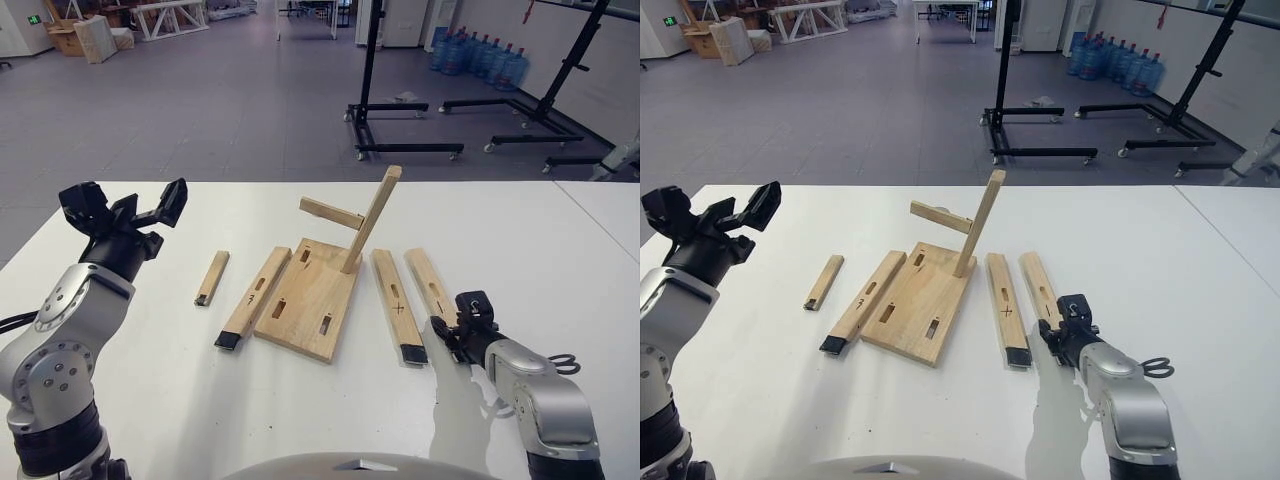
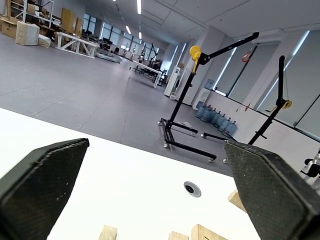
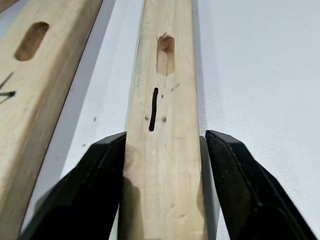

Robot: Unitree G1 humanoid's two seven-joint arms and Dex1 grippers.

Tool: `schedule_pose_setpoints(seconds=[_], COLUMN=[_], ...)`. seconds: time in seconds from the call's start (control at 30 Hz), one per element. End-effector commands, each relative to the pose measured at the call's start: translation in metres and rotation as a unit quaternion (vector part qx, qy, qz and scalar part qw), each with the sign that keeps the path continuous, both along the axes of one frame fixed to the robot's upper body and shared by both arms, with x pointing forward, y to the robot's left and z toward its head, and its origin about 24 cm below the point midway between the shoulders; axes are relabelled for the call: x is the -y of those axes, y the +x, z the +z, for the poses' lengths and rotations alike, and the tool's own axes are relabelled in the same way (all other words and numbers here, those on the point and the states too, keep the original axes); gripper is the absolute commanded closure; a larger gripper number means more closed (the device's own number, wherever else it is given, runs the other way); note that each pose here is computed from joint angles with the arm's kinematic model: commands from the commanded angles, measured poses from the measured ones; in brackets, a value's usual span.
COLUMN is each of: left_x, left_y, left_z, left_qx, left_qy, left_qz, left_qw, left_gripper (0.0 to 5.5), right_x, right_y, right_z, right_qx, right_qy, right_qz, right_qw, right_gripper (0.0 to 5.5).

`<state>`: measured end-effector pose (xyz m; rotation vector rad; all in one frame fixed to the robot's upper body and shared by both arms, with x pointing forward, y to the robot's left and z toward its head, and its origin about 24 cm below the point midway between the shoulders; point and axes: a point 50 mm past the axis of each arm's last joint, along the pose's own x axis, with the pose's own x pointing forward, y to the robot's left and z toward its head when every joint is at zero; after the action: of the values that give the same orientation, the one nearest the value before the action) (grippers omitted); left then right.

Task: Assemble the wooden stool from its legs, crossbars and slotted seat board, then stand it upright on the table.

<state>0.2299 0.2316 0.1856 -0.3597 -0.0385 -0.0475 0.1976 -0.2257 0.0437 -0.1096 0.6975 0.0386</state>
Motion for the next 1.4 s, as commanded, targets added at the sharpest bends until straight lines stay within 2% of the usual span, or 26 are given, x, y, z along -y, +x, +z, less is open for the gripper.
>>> schedule_pose_setpoints(seconds=[0.03,0.2,0.27,0.33,0.4,0.47,0.53,0.6,0.67,0.73,0.9,1.1,1.4], left_x=[-0.002,0.0,-0.004,-0.011,-0.011,0.002,0.033,0.062,0.08,0.085,0.075,0.083,0.089], left_y=[0.0,0.0,0.003,0.006,0.01,0.014,0.019,0.019,0.024,0.027,0.029,0.036,0.033], left_z=[-0.008,-0.011,-0.005,0.01,0.03,0.048,0.062,0.069,0.071,0.072,0.071,0.071,0.084], left_qx=[-0.015,-0.021,-0.012,0.022,0.067,0.106,0.134,0.14,0.135,0.133,0.126,0.111,0.132], left_qy=[-0.029,-0.042,-0.054,-0.076,-0.098,-0.114,-0.126,-0.128,-0.141,-0.155,-0.194,-0.233,-0.243], left_qz=[-0.016,-0.053,-0.077,-0.106,-0.162,-0.237,-0.344,-0.424,-0.464,-0.475,-0.456,-0.473,-0.498], left_qw=[0.999,0.997,0.996,0.991,0.98,0.959,0.921,0.886,0.864,0.856,0.86,0.843,0.822], left_gripper=[0.59,0.59,0.59,0.59,0.59,0.59,0.59,0.59,0.59,0.59,0.59,0.59,0.59], right_x=[0.005,0.009,0.025,0.054,0.067,0.038,-0.034,-0.086,-0.108,-0.111,-0.099,-0.114,-0.125], right_y=[-0.005,0.011,0.032,0.061,0.093,0.114,0.108,0.093,0.081,0.078,0.084,0.076,0.075], right_z=[-0.009,0.005,0.029,0.072,0.14,0.216,0.252,0.243,0.222,0.207,0.196,0.193,0.182], right_qx=[-0.03,0.017,0.091,0.194,0.321,0.429,0.432,0.373,0.32,0.297,0.293,0.261,0.226], right_qy=[0.008,0.056,0.079,0.087,0.106,0.174,0.267,0.327,0.358,0.377,0.391,0.43,0.451], right_qz=[-0.008,-0.016,-0.044,-0.074,-0.05,0.067,0.277,0.422,0.481,0.484,0.453,0.49,0.505], right_qw=[0.999,0.998,0.992,0.974,0.94,0.884,0.815,0.759,0.733,0.732,0.746,0.712,0.7], right_gripper=[3.44,3.46,3.46,3.46,3.46,3.46,3.46,3.46,3.46,3.46,3.46,3.46,3.46])
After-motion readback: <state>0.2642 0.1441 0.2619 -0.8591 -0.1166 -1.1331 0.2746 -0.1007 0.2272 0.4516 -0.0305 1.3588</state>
